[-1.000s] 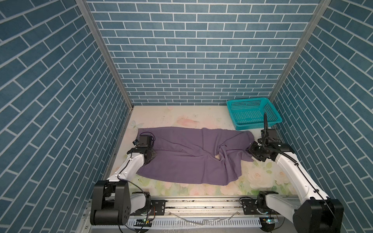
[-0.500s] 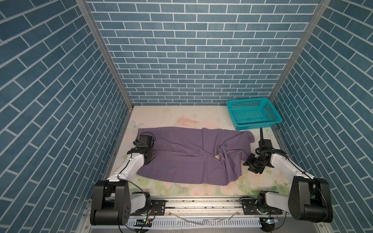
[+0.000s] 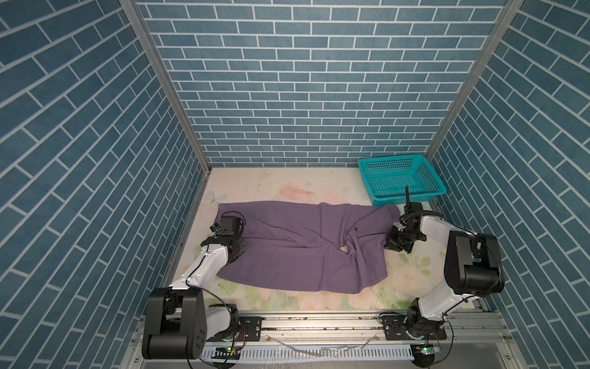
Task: Fold and stack the trousers
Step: Flatten out the trousers at the center of the table.
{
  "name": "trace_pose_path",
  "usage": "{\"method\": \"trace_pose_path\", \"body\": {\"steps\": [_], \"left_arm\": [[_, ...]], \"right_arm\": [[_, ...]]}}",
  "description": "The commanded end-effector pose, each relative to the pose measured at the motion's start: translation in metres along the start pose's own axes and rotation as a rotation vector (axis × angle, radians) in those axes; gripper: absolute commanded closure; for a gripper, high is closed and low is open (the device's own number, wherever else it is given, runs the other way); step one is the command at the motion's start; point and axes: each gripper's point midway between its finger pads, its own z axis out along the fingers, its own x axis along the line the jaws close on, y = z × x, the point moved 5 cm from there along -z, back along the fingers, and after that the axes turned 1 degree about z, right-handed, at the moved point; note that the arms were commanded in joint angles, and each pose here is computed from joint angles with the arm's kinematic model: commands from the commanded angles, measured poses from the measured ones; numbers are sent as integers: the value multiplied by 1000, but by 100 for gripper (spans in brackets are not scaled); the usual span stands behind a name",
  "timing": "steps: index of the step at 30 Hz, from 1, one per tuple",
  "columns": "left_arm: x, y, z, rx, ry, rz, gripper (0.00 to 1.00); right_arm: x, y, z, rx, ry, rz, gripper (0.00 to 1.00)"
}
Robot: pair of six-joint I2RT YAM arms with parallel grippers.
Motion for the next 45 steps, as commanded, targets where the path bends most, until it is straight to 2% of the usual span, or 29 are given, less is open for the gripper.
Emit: {"method": "trace_pose_path", "body": {"steps": [1, 9, 12, 16, 19, 22, 25, 27, 28, 30, 33, 37, 39, 42, 45], "left_arm": [[6, -4, -2, -2, 27, 17, 76], [2, -4, 5, 9, 10, 10, 76], [0, -6, 8, 20, 3, 14, 76], [-2, -5, 11, 27, -2, 15, 76], [-3, -6, 10, 30, -13, 14, 76], [-2, -7, 9, 29, -11, 15, 75], [1, -8, 9, 25, -3, 17, 75], [3, -10, 9, 28, 1, 16, 75], [3, -10, 9, 29, 3, 17, 75], [4, -10, 8, 31, 6, 16, 75], [5, -9, 6, 27, 15, 26, 74], [4, -6, 4, 16, 24, 33, 73], [3, -6, 5, 17, 20, 30, 73], [1, -6, 8, 23, 15, 28, 73], [1, -6, 12, 26, 18, 33, 73]], "right_arm": [[6, 8, -23, -23, -40, -69, 100], [-4, -8, -137, -166, -320, -168, 100], [-12, -21, -173, -148, -439, -180, 100], [-33, -28, -219, -169, -695, -180, 100], [-42, -26, -241, -196, -841, -180, 100], [-42, -18, -249, -210, -898, -179, 100], [-38, -4, -233, -179, -894, -189, 97], [-38, 7, -216, -156, -899, -201, 63], [-39, 12, -207, -139, -905, -203, 53], [-39, 18, -192, -126, -896, -206, 45], [-35, 18, -172, -108, -797, -205, 41], [-12, -3, -131, -54, -431, -199, 41], [-9, -16, -112, -22, -315, -169, 42], [-16, -39, -87, 43, -231, -119, 48], [-32, -57, -65, 96, -238, -82, 51]]}}
